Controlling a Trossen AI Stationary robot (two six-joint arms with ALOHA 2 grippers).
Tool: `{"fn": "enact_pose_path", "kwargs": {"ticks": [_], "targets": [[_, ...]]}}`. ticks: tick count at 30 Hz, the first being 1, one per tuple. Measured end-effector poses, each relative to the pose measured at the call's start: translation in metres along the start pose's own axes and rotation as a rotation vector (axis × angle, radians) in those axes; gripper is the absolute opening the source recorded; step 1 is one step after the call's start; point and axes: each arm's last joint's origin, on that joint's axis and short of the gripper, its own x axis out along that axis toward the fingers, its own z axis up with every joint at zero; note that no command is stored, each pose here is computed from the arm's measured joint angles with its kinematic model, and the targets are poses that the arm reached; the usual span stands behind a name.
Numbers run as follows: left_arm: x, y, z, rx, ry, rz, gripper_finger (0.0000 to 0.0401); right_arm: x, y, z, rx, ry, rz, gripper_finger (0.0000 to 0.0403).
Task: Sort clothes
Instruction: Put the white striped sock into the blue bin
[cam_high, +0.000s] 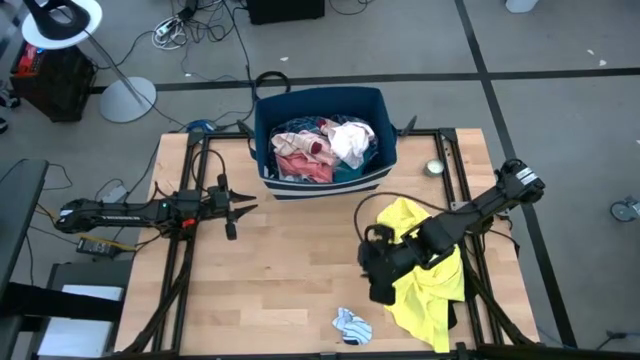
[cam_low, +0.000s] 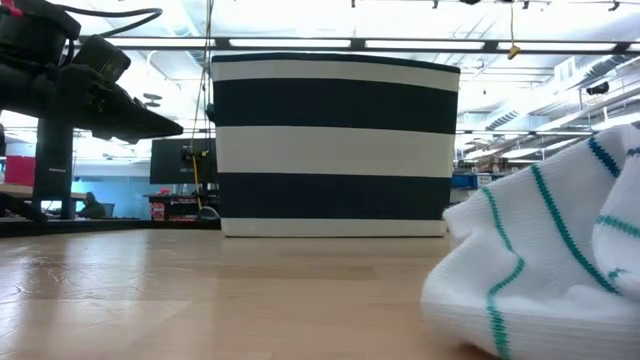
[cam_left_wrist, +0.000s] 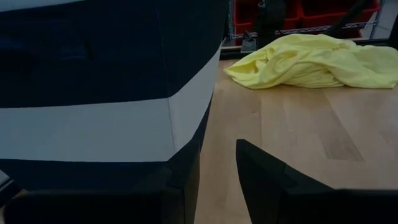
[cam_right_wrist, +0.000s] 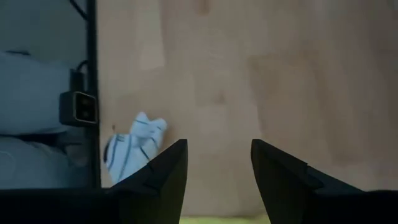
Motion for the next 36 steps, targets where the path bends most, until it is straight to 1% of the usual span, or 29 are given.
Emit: {"fn": "enact_pose_path", "kwargs": {"ticks": [5,9,13,15,19,24,27,30,36], "targets": [[0.0,0.0,0.0,0.0,0.0,0.0,0.011,0.029,0.001,-0.013,-0.029,-0.035,0.081,0.0176],[0.0,0.0,0.0,0.0,0.0,0.0,0.011,0.049,-0.004,-0.027,-0.041,-0.033,0.082,0.0176],[0.0,0.0,0.0,0.0,0.0,0.0,0.011,0.062,-0.008,-0.039,-0.007,-0.031,0.082,0.0176],[0.0,0.0,0.0,0.0,0.0,-0.001,0.011,0.071,-0.006,-0.042,0.008,-0.043,0.093,0.0176],[0.0,0.0,0.0,-0.001,-0.001,0.0,0.011,0.093,0.004,-0.046,-0.007,-0.039,0.123,0.0176],[0.0,0.0,0.0,0.0,0.0,-0.001,0.011,0.117,0.01,-0.052,0.002,0.011,0.168,0.0176],[0.0,0.0,0.0,-0.001,-0.001,0.0,0.011,0.126,0.014,-0.053,0.028,0.003,0.195,0.0176],[0.0,0.0,0.0,0.0,0.0,0.0,0.011,0.126,0.019,-0.051,0.039,-0.021,0.234,0.0176],[0.0,0.0,0.0,0.0,0.0,0.0,0.011,0.125,0.025,-0.055,0.078,-0.027,0.228,0.0176]]}}
